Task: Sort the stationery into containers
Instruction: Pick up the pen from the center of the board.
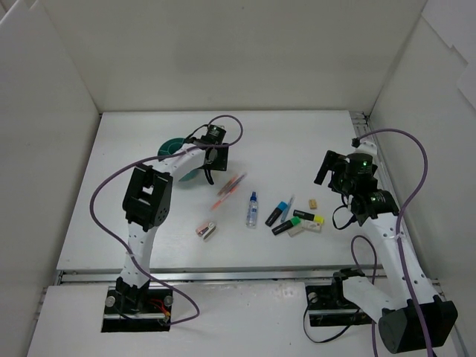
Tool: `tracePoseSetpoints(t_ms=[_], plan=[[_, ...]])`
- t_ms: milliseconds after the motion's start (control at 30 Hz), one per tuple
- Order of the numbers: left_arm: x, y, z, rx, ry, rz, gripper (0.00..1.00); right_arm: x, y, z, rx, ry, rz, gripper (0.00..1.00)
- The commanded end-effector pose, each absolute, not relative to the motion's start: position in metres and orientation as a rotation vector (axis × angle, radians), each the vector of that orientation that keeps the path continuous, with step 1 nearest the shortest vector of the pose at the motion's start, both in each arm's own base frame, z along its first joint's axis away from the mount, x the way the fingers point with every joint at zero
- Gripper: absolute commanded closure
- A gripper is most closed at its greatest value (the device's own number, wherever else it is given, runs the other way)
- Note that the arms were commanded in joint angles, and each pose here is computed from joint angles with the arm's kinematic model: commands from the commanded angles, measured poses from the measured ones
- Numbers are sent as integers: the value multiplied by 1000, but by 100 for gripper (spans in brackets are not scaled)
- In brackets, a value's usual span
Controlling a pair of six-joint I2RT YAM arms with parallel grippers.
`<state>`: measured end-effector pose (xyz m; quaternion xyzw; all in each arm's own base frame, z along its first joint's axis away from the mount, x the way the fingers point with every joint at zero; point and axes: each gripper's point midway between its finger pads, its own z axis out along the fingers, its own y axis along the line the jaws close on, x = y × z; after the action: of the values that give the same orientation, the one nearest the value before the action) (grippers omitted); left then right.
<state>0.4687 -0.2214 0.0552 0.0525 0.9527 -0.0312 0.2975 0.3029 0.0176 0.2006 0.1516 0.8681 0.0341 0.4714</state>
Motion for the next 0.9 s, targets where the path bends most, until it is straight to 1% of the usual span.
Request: tracePoseSetpoints(t_ms=[0,167,200,367,467,500,567,667,767,867], plan=[[493,-225,90,88,2436,-126,41,319,14,223,379,2046,79,2],[497,-231,76,116,2450,-137,46,321,13,220,383,2056,67,2],[499,-232,76,119,2450,-136,50,321,12,219,387,2055,65,2],[500,-233,59,133,2492,-122,64,319,11,220,389,2051,59,2],[497,-233,58,141,2498,-122,77,319,10,220,392,2050,59,2],[496,-231,57,149,2500,-118,86,319,9,220,393,2050,55,2],[496,-229,64,161,2487,-107,100,319,9,221,395,2047,57,2],[496,-224,88,219,2447,-82,100,318,10,224,390,2038,58,2],[497,-224,144,290,2362,-99,100,318,10,228,384,2027,59,2],[488,-220,208,344,2271,-118,100,320,3,238,380,2003,10,2]])
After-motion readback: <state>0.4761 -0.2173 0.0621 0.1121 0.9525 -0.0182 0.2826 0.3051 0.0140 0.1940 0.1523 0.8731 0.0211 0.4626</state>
